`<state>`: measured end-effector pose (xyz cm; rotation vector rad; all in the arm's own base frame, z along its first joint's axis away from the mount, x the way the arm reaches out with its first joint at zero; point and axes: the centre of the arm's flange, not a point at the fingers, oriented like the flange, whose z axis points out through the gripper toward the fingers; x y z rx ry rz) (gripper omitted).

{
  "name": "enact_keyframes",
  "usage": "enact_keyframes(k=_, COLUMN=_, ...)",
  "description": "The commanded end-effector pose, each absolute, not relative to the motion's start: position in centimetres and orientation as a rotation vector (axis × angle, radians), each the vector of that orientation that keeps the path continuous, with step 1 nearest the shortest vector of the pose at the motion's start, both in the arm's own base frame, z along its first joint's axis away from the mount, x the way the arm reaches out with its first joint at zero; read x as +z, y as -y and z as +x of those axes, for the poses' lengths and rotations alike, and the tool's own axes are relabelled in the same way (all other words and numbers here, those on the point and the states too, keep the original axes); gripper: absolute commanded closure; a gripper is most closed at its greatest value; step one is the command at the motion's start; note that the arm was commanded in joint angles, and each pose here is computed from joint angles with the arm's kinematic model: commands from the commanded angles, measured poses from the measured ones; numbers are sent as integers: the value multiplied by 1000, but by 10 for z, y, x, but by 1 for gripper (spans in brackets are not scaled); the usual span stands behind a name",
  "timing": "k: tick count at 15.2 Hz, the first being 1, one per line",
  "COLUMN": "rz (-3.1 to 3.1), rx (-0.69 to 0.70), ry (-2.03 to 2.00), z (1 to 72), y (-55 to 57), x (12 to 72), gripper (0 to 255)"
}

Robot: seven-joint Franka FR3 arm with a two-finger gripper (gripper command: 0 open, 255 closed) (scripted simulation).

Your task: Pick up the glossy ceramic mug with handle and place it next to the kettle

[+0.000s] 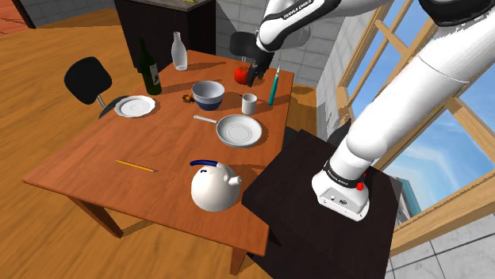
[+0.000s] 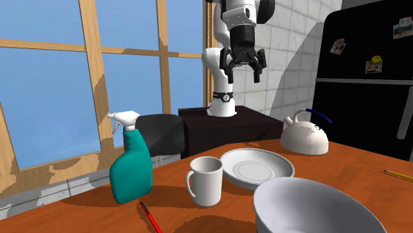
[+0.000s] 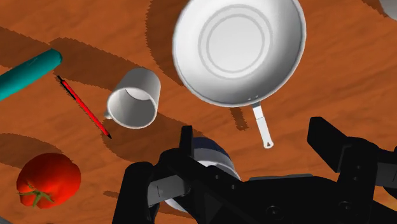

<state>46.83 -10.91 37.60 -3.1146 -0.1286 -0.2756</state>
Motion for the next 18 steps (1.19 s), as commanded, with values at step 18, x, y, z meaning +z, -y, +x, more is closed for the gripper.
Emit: enact_keyframes(k=18, rz=-3194, rx=-251, ry=138, z=572, y=207, x=181, gripper=0)
